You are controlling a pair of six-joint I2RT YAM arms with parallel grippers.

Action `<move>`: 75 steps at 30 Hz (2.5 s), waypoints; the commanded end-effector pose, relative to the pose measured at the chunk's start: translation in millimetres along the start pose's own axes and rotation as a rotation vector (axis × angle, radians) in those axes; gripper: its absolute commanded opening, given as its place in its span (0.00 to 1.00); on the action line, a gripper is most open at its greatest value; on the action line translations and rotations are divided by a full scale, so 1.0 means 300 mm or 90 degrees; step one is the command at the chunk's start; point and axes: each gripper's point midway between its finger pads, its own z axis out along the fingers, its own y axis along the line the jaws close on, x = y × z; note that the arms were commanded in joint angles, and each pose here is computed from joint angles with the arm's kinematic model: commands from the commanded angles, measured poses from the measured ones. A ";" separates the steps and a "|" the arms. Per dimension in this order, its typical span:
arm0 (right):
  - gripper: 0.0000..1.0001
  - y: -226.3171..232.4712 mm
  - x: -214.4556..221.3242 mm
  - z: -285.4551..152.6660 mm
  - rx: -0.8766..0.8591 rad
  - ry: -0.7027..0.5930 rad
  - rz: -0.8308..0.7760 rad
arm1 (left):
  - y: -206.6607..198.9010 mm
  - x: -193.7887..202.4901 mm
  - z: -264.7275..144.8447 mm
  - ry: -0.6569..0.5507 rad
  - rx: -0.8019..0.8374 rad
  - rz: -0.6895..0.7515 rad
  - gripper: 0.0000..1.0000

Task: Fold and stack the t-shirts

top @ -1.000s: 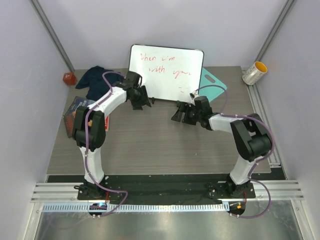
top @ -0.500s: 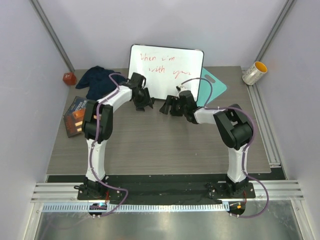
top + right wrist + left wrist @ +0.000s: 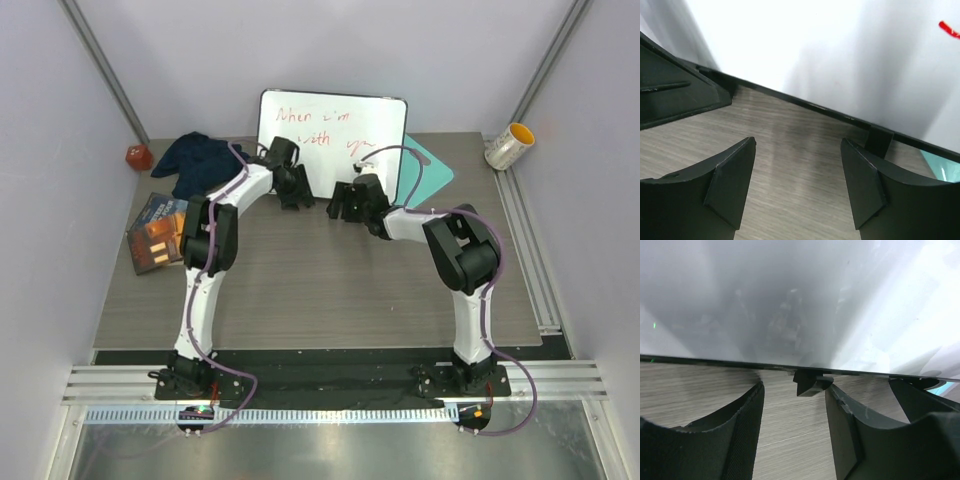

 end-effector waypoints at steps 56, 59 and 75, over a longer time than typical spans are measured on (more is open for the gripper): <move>0.81 0.136 0.428 -0.587 -0.127 0.129 0.034 | 0.314 -0.110 -0.678 -0.207 -0.153 -0.095 0.58; 0.81 0.137 0.436 -0.637 -0.145 0.126 0.051 | 0.395 -0.291 -0.699 -0.229 -0.188 -0.133 0.59; 0.81 0.112 0.491 -0.746 -0.175 0.131 0.084 | 0.733 -0.532 -0.499 -0.222 -0.193 -0.332 0.64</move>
